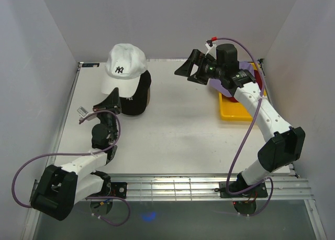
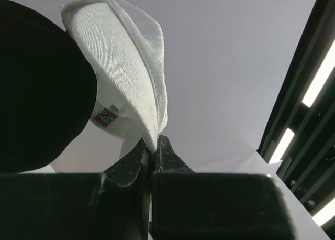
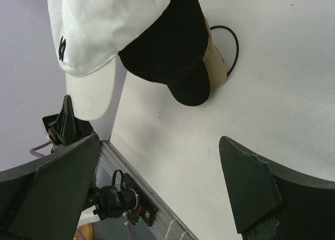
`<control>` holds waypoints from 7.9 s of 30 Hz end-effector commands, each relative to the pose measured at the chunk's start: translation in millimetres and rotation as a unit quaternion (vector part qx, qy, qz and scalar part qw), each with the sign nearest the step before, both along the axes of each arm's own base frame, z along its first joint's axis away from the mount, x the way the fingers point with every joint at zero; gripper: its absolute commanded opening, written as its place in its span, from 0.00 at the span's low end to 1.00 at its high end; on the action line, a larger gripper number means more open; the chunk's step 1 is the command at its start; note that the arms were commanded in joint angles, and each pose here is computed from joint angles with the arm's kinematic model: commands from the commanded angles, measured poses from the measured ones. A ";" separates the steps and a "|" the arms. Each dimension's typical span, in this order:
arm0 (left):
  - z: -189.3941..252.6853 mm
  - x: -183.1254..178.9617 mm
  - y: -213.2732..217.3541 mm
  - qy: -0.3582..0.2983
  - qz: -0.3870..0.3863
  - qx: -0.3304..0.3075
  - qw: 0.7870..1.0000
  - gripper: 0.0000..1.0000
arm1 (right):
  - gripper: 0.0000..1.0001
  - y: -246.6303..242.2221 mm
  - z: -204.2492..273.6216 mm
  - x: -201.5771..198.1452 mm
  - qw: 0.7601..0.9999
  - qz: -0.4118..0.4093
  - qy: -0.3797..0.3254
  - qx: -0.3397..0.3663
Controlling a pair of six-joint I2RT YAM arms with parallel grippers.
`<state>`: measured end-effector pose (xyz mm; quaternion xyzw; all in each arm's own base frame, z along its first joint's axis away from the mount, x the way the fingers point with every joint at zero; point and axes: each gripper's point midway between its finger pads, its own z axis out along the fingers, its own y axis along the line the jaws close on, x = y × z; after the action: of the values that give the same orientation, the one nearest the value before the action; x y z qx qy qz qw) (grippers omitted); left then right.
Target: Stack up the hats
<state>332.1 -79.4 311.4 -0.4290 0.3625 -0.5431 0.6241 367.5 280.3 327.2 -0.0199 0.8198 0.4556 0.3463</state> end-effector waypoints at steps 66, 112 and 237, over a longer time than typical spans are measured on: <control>-235.8 2.7 -5.5 0.391 -0.011 -0.019 0.920 0.00 | 1.00 32.6 -54.9 44.1 0.999 0.031 0.016 -0.039; -39.7 10.9 -5.5 0.339 -0.011 0.258 0.905 0.68 | 0.92 120.6 14.0 144.4 0.966 0.099 -0.228 0.064; 24.6 221.2 43.7 0.140 -0.172 0.413 0.883 0.71 | 0.69 163.4 -58.7 138.4 0.964 0.155 -0.149 0.159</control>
<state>570.4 -31.2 288.4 -0.1727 0.7321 -0.3604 0.5517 511.1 437.0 248.2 -0.1346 0.6851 0.6129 0.3701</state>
